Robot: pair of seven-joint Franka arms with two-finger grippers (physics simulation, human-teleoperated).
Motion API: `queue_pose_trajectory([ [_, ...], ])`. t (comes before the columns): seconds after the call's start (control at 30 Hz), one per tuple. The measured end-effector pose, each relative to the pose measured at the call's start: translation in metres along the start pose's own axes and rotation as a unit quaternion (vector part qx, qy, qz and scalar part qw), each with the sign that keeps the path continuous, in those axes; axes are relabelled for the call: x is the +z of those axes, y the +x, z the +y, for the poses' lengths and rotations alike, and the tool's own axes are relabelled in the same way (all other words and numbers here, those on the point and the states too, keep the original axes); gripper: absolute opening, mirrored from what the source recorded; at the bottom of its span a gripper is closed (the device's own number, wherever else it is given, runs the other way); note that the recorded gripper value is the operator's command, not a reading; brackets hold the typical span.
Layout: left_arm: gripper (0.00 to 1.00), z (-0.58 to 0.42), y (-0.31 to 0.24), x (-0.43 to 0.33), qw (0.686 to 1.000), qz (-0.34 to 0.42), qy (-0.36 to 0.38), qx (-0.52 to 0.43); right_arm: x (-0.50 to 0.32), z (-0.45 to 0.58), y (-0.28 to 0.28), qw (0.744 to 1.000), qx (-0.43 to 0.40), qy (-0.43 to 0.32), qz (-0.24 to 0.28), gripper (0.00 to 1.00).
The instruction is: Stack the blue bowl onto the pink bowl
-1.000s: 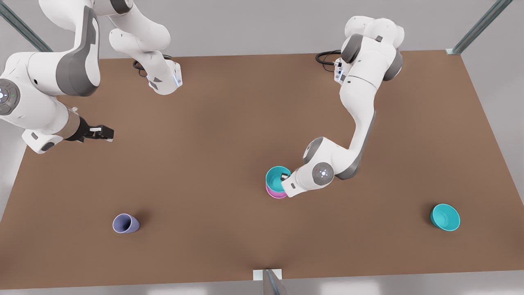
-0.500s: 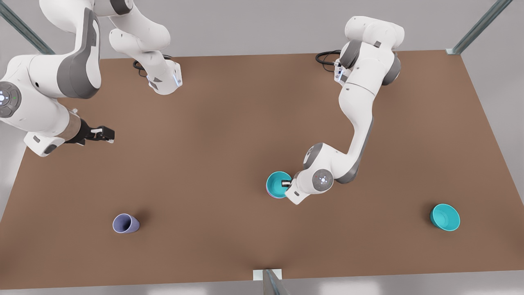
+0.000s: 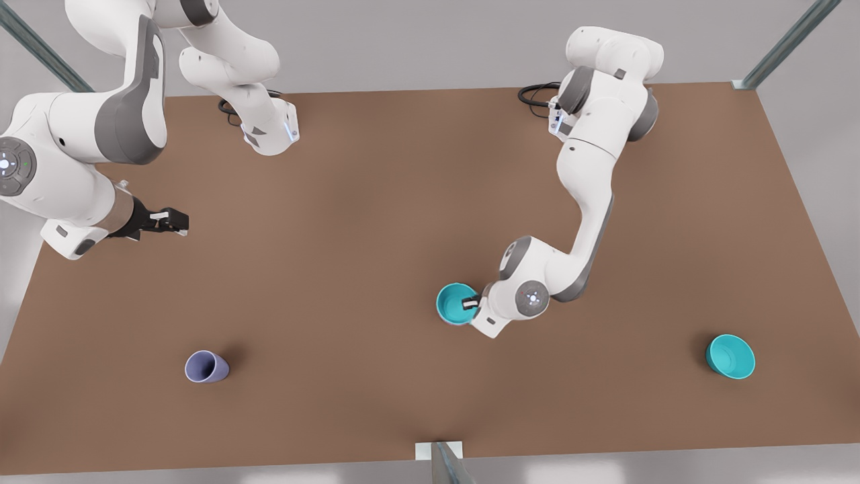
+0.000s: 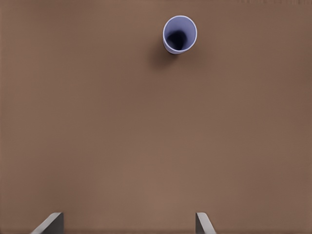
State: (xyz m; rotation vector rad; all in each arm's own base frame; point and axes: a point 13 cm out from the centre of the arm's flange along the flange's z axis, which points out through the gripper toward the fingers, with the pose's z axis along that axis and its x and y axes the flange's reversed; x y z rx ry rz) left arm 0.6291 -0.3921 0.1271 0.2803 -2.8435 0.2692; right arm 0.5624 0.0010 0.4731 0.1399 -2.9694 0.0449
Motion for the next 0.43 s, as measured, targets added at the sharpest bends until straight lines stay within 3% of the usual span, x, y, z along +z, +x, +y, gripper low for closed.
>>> queue_pose_trajectory([
  [0.1,1.0,0.08,-0.034,-0.153,0.998,-0.052,0.008,-0.043,0.0,0.0,0.0,1.0,-0.001,0.0,0.0,1.0],
  [0.2,1.0,0.182,-0.025,-0.289,0.992,-0.101,-0.032,-0.069,0.0,0.0,0.0,1.0,-0.002,0.0,0.0,1.0],
  [0.33,1.0,0.25,0.053,-0.331,0.988,-0.094,-0.103,-0.061,0.0,0.0,0.0,1.0,-0.004,0.0,0.0,1.0],
  [0.43,1.0,0.259,0.068,-0.341,0.989,-0.09,-0.113,-0.04,0.0,0.0,0.0,1.0,-0.004,0.001,0.0,1.0],
])
